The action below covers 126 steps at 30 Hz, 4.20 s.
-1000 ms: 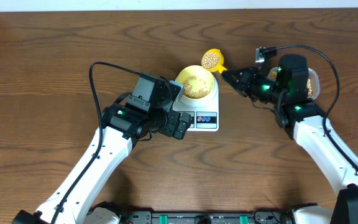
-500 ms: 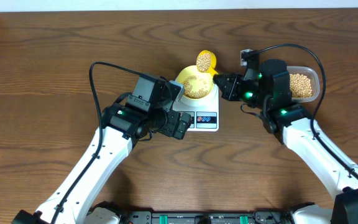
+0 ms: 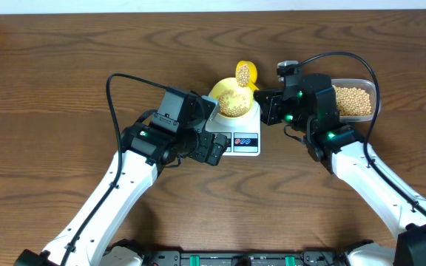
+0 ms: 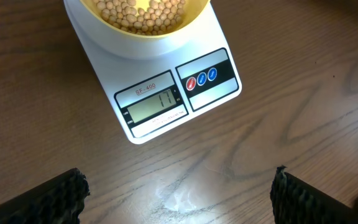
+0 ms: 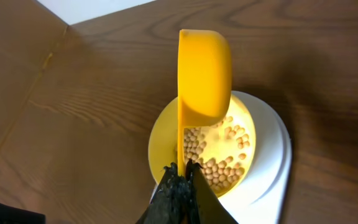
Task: Scoop item into bowl and weigh 50g on scale
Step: 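Tip the scoop over the yellow bowl to pour soybeans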
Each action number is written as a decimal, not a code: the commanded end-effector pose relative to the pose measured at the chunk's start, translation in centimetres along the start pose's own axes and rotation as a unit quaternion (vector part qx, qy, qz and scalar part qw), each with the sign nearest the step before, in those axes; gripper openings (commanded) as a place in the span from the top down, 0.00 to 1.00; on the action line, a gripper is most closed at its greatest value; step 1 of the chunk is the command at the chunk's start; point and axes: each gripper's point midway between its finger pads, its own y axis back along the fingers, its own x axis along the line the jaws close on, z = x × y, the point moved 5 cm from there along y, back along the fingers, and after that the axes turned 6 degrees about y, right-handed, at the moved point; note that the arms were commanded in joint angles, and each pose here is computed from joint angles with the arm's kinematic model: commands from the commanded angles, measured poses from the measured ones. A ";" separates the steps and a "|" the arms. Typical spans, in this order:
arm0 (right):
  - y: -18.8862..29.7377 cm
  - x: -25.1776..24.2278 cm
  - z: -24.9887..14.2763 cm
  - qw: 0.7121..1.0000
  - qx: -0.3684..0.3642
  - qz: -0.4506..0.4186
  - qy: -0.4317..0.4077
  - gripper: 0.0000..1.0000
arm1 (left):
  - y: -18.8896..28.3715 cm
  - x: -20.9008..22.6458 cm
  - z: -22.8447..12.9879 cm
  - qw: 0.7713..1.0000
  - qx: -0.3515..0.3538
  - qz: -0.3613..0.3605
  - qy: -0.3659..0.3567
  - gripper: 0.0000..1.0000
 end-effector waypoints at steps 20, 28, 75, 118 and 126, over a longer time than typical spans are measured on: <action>-0.7 1.5 -1.1 0.995 0.016 0.011 0.101 0.99 | -0.1 -0.1 -0.1 1.000 0.003 -0.006 -0.009 0.04; -0.7 1.4 -1.3 0.995 0.023 0.009 0.098 0.99 | -0.1 -0.1 -0.1 1.000 0.003 -0.006 -0.009 0.04; -0.6 0.6 -2.0 0.974 0.043 -0.007 0.220 0.99 | -0.1 -0.1 -0.1 1.000 0.003 -0.006 -0.009 0.04; -0.6 0.6 -2.0 0.934 0.044 0.000 0.355 0.99 | -0.1 -0.1 -0.1 1.000 0.003 -0.006 -0.009 0.04; -0.6 1.0 -1.2 0.972 0.022 -0.001 0.236 0.99 | -0.1 -0.1 -0.1 1.000 0.003 -0.006 -0.009 0.04</action>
